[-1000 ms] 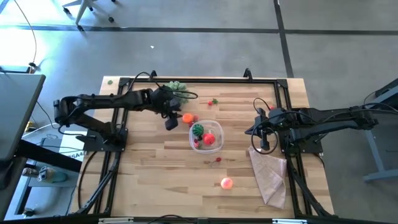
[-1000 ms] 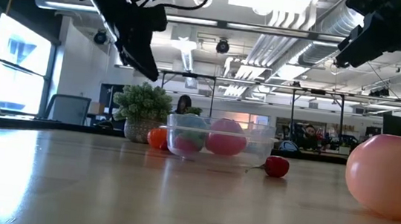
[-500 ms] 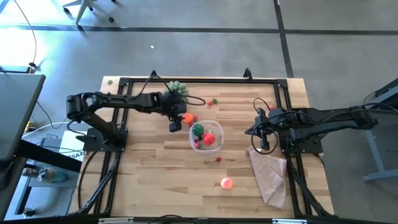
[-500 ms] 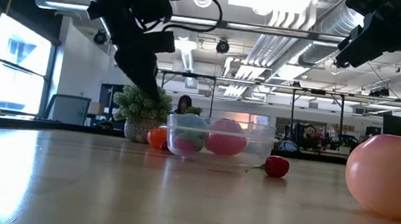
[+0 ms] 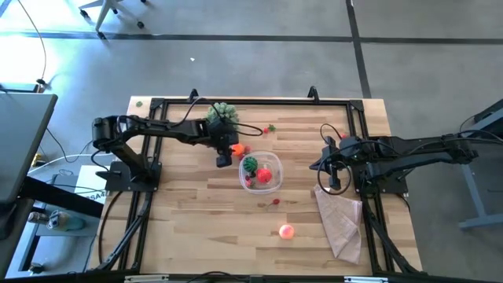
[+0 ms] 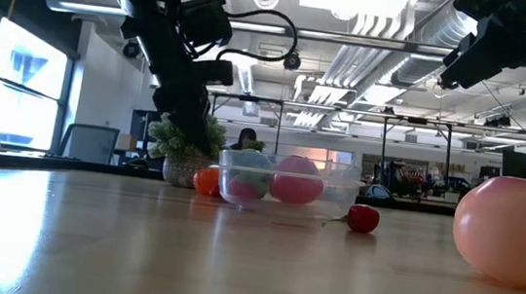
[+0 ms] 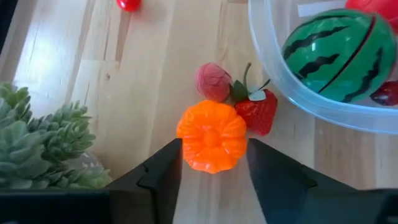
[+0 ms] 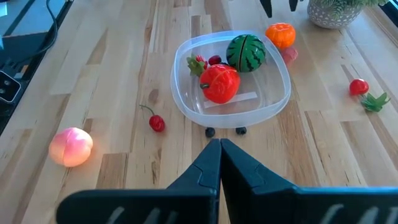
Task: Pick and placing Produce into tupperware
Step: Put the pumpkin into the transparent container
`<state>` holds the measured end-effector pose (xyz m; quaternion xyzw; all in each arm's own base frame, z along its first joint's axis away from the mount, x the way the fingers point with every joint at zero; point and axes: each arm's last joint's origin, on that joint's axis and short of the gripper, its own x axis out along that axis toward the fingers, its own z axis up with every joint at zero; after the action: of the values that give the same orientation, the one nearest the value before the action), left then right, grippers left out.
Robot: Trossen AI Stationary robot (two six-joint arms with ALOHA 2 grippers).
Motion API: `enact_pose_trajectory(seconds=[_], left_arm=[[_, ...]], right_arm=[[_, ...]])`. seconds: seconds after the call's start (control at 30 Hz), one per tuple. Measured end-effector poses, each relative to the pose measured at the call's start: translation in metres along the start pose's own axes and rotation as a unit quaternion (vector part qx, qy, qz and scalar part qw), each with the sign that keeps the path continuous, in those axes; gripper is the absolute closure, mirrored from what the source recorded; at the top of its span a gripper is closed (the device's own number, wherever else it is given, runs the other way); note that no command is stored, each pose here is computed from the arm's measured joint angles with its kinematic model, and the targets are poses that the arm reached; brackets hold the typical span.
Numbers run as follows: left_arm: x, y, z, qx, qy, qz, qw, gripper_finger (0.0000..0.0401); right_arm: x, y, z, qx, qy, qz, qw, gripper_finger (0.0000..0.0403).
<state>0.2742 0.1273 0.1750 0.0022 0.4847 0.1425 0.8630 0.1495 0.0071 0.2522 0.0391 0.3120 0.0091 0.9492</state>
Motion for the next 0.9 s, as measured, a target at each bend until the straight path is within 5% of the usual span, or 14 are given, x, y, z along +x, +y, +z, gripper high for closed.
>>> enact_pose_trajectory(seconds=[0.37,0.9], left_arm=[[0.001,0.011,-0.003,-0.014,-0.005,-0.015,1.000,0.0132],[0.021,0.022,-0.008,-0.009,-0.010,-0.055,0.998,0.0140]], right_arm=[[0.000,0.000,0.000,0.000,0.000,0.000,1.000,0.0403],[0.000,0.000,0.000,0.000,0.000,0.000,1.000,0.0403]])
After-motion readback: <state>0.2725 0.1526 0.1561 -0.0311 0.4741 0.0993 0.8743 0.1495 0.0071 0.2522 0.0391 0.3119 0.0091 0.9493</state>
